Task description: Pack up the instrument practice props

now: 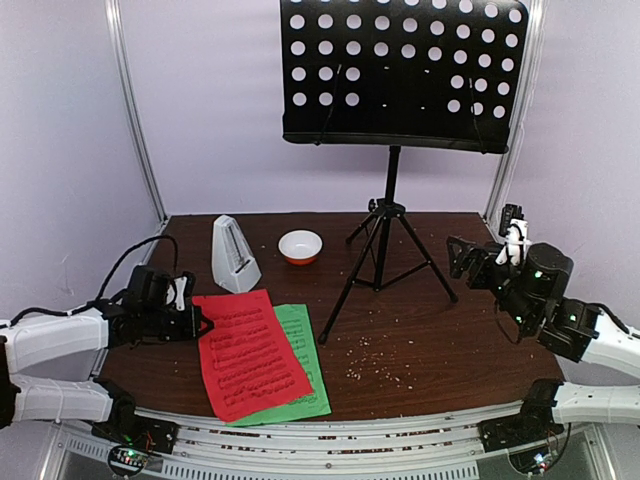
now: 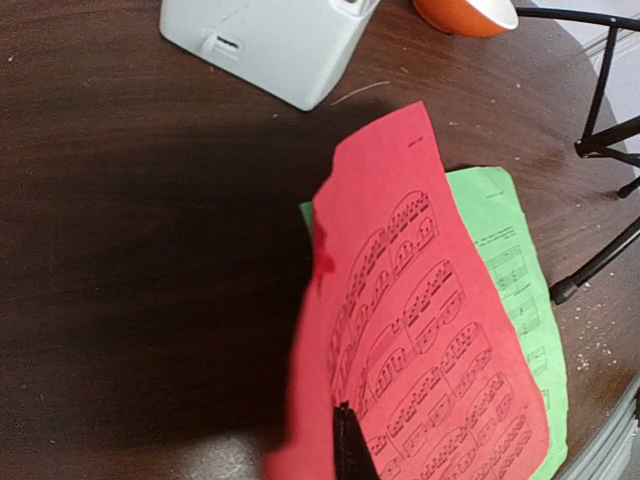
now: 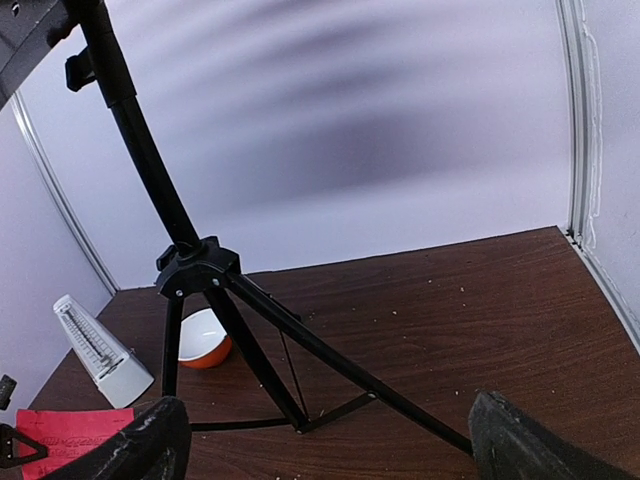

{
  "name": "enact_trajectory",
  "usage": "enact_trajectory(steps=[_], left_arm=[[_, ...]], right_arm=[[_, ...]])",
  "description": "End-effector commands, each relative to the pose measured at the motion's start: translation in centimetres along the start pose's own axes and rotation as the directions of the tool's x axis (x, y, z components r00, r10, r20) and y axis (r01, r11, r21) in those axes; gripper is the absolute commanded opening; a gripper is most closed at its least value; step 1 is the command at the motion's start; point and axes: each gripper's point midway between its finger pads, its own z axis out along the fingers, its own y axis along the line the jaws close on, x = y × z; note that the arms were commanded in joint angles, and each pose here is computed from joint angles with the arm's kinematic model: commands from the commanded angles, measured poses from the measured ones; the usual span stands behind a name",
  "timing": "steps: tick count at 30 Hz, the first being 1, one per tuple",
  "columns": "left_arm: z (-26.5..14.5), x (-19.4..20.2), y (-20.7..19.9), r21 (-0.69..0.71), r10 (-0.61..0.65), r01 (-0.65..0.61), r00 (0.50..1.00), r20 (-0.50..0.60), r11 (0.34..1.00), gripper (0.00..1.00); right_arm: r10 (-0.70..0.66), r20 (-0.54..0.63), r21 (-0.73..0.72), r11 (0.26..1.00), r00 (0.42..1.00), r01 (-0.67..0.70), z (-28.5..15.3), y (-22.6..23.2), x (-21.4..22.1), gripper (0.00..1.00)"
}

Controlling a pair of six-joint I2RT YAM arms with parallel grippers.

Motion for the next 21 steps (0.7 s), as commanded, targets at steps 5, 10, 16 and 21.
enact_trajectory(steps=[5,10,16,21], left_arm=[[-0.4,-1.7,2.4,-0.159,0.075,-0.067,0.996,0.045,0.985,0.23],[-5.7,-7.6,1.4,-0.228,0.120,-0.049,0.943,0.310,0.972,0.64],[-13.3,-13.8,-1.5,-0.259,0.231,-0.097,0.795,0.561,0.961,0.82],[-14.4,-15.9,-6.7,-0.082,0.239,-0.244,0.731,0.640,0.966,0.73]], right_arm=[[-0.001,-0.003,0.067,0.998,1.000,0.001,0.3,-1.3,0.7,1.00],[0.008,0.010,0.086,0.996,1.000,-0.009,0.2,-1.6,0.1,1.00],[0.035,0.036,0.096,0.995,0.999,-0.038,-0.1,-1.9,-0.6,1.00],[0.086,0.012,0.114,0.990,0.996,-0.086,0.6,-2.3,0.4,1.00]])
